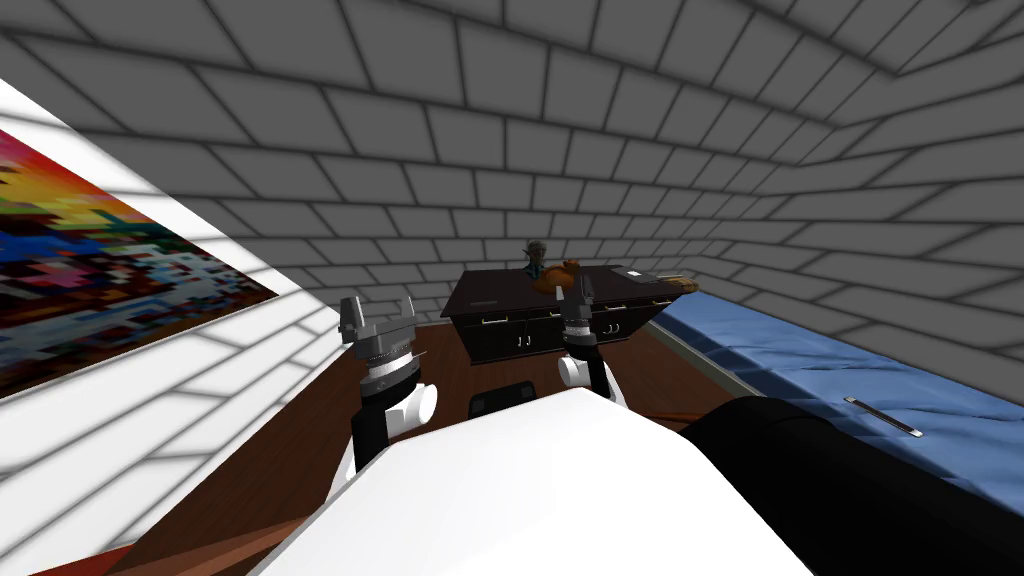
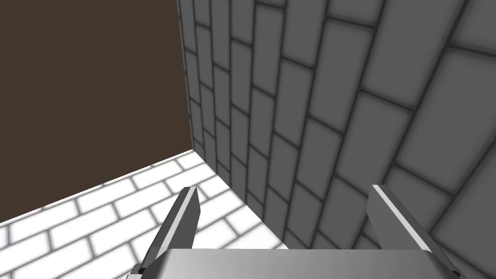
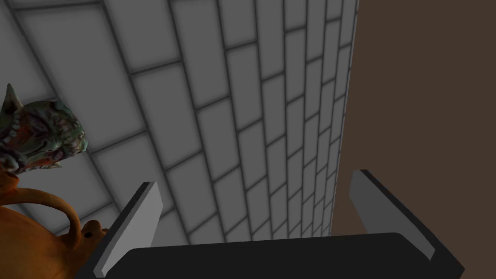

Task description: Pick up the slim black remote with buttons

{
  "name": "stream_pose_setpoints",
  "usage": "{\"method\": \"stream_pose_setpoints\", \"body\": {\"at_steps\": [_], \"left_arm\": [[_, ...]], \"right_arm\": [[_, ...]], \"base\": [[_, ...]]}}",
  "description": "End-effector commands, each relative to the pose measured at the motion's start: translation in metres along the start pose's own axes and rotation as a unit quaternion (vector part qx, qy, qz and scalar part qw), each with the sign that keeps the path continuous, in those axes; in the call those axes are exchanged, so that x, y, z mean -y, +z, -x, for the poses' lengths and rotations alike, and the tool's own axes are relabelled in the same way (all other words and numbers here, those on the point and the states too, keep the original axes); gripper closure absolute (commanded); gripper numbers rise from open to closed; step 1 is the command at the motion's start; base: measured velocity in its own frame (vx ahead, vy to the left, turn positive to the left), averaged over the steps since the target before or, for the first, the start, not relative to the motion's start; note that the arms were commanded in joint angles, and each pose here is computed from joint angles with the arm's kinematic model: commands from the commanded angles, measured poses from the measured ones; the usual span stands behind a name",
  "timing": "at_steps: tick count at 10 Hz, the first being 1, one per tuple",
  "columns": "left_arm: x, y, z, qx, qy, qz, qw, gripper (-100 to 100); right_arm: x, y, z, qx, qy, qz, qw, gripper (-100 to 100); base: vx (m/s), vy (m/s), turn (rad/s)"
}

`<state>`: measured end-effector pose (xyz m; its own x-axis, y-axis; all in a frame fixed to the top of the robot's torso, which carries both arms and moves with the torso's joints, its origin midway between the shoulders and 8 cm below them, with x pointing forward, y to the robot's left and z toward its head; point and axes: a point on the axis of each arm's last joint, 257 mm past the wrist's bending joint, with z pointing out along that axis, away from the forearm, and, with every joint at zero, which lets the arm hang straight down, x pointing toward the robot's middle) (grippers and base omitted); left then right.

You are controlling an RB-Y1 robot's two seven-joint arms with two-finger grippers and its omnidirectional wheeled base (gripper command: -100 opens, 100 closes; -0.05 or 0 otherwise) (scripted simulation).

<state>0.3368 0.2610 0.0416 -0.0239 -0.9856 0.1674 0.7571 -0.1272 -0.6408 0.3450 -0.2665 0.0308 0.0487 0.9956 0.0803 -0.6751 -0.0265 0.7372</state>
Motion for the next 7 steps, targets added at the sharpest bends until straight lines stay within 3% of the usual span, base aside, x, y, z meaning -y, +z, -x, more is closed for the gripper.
{"method": "stream_pose_setpoints", "body": {"at_steps": [1, 4, 7], "left_arm": [[-0.006, 0.003, -0.005, -0.016, 0.002, 0.010, 0.9998, -100], [-0.027, 0.015, -0.020, -0.053, 0.004, 0.038, 0.9979, -100], [-0.043, 0.020, -0.025, -0.062, 0.005, 0.062, 0.9961, -100]], "right_arm": [[0.000, 0.000, 0.000, 0.000, 0.000, 0.000, 1.0000, 0], [0.000, 0.000, 0.000, 0.000, 0.000, 0.000, 1.0000, 0], [0.000, 0.000, 0.000, 0.000, 0.000, 0.000, 1.0000, 0]], "base": [[-0.005, 0.010, -0.026], [-0.030, 0.042, -0.052], [-0.030, 0.035, -0.027]]}}
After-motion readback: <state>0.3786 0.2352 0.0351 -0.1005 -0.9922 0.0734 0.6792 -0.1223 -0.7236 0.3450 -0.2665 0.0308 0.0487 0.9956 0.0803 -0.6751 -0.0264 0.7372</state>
